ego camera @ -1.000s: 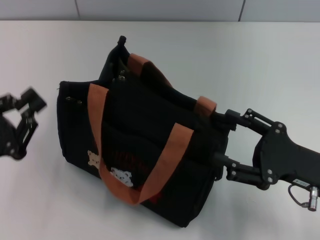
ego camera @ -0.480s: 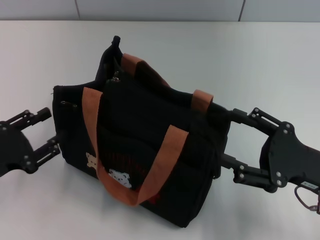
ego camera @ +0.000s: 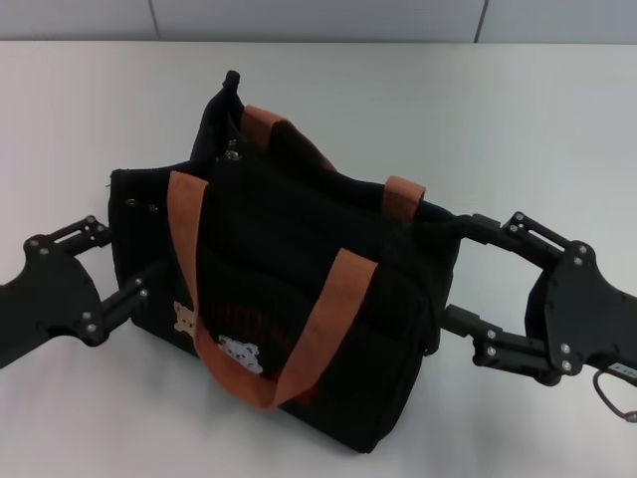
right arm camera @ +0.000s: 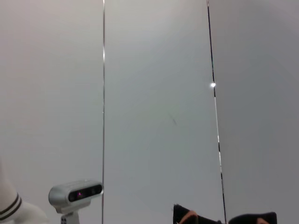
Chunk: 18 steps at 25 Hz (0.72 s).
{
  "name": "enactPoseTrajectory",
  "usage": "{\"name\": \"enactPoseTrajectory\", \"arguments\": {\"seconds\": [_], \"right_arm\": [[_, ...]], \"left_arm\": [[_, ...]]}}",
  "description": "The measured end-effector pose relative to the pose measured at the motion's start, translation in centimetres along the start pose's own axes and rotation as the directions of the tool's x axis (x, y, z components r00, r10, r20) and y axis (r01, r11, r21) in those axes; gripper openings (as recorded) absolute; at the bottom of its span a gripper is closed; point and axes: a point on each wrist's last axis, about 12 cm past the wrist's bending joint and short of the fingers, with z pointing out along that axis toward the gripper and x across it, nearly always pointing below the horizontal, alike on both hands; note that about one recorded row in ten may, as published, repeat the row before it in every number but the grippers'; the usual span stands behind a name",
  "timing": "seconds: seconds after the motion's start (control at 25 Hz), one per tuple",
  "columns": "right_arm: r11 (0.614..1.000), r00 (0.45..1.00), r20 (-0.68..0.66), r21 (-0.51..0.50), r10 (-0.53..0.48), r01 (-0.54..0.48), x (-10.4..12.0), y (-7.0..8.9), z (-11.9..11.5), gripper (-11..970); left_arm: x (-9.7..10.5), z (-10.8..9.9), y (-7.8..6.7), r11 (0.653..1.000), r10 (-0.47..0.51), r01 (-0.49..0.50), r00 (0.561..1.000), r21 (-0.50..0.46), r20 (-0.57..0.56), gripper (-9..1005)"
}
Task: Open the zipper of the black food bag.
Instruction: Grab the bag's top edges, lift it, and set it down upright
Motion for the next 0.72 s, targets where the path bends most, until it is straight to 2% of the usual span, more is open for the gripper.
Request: {"name": "enactPoseTrajectory", "arguments": {"seconds": [0.08, 0.4, 0.64, 0.72], "right_arm": [[1.000, 1.000, 0.010, -0.003, -0.002, 0.002, -0.1, 0.0, -0.1, 804], [1.000, 0.999, 0.048, 0.006, -0.003, 0.002, -0.6, 0.2, -0.6, 798], [1.000, 0.998, 0.066, 0.027, -0.016, 0.015, -0.9, 0.3, -1.1, 793], [0.999, 0.998, 0.068, 0.035, -0.018, 0.016, -1.0, 0.3, -1.3, 791]], "left_arm": [[0.0, 0.1, -0.1, 1.000, 0.007, -0.007, 1.000, 0.006, 0.000, 734], [0.1, 0.5, -0.1, 1.000, 0.019, -0.019, 1.000, -0.001, 0.000, 321], [0.2, 0.8, -0.5, 0.998, 0.058, -0.058, 0.998, -0.010, 0.008, 128], [0.2, 0.9, -0.5, 0.998, 0.061, -0.061, 0.998, -0.009, 0.010, 109]]}}
